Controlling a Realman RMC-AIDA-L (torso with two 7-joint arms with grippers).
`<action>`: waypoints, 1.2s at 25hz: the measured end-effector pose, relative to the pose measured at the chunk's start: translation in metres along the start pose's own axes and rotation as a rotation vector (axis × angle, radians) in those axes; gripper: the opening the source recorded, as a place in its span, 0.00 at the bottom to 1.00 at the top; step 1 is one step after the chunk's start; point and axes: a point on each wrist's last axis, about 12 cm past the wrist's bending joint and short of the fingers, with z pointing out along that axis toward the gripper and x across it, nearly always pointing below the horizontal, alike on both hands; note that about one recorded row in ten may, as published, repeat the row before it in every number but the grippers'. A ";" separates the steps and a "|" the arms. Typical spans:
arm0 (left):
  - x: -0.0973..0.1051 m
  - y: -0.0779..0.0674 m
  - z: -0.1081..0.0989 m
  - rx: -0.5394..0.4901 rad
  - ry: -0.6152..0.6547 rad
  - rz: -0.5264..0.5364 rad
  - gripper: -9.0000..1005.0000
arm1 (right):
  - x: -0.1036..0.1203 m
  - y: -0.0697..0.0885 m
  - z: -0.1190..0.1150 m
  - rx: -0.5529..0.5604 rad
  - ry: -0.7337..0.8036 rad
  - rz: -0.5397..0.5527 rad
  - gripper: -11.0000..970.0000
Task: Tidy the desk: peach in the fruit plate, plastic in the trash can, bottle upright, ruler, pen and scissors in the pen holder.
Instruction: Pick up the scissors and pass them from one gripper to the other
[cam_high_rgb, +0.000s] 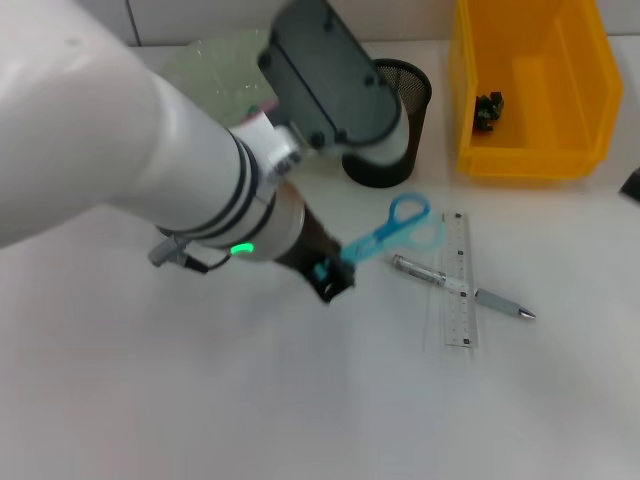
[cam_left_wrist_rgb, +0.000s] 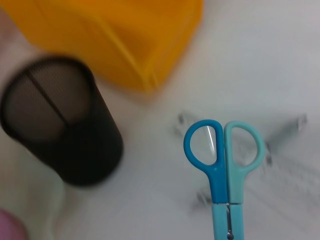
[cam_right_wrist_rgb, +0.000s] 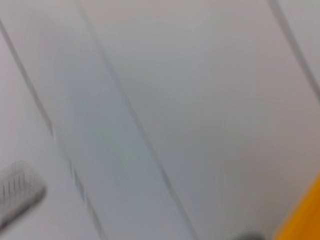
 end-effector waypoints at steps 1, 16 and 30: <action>-0.001 0.001 -0.006 -0.016 -0.048 -0.007 0.25 | 0.003 0.004 -0.002 -0.005 -0.081 0.013 0.86; -0.007 -0.025 -0.012 -0.128 -0.499 0.092 0.27 | 0.060 0.045 0.047 0.037 -0.472 0.105 0.85; -0.009 -0.033 -0.008 -0.119 -0.521 0.115 0.29 | 0.064 0.046 0.095 -0.032 -0.357 0.227 0.84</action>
